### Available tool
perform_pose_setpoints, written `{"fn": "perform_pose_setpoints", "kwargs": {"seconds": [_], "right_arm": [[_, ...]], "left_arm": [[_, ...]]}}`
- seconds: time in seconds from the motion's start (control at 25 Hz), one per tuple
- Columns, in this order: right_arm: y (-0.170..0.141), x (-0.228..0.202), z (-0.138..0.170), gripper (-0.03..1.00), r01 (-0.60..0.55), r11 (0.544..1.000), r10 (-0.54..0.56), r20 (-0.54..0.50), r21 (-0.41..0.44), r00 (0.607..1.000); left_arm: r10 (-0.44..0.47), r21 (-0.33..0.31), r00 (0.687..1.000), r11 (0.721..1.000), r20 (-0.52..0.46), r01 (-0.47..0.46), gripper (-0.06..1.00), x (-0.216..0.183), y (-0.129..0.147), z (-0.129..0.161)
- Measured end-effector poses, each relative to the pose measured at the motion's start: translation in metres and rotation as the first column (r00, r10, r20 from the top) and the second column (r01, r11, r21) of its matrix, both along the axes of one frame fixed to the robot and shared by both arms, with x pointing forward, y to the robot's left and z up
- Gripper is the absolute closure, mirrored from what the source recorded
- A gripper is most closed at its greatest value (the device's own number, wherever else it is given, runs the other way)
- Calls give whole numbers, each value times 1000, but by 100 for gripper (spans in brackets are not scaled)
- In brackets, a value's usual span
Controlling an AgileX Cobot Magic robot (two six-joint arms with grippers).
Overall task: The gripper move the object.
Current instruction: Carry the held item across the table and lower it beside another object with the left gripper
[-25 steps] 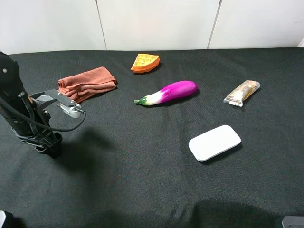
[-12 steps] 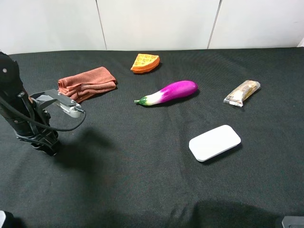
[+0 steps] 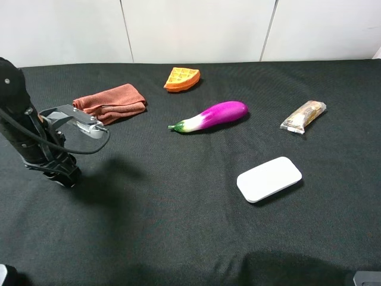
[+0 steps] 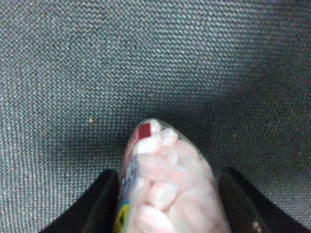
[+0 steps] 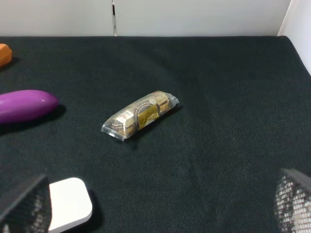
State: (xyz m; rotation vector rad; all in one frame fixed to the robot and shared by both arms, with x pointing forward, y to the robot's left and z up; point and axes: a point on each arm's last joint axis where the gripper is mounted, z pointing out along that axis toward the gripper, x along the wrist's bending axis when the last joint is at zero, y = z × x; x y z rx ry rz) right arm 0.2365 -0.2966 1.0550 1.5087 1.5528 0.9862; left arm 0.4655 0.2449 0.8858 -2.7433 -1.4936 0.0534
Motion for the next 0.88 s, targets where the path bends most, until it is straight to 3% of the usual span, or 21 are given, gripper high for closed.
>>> {"fn": "perform_pose_setpoints", "kwargs": {"seconds": [0.48, 0.88], "right_arm": [[0, 0, 0, 27, 0, 1000, 0, 0, 0, 1000], [0, 0, 0, 27, 0, 1000, 0, 0, 0, 1000]], "left_arm": [[195, -16, 980, 981, 24, -195, 45, 34, -9, 31], [229, -35, 972, 973, 52, -227, 45, 73, -19, 89]]}}
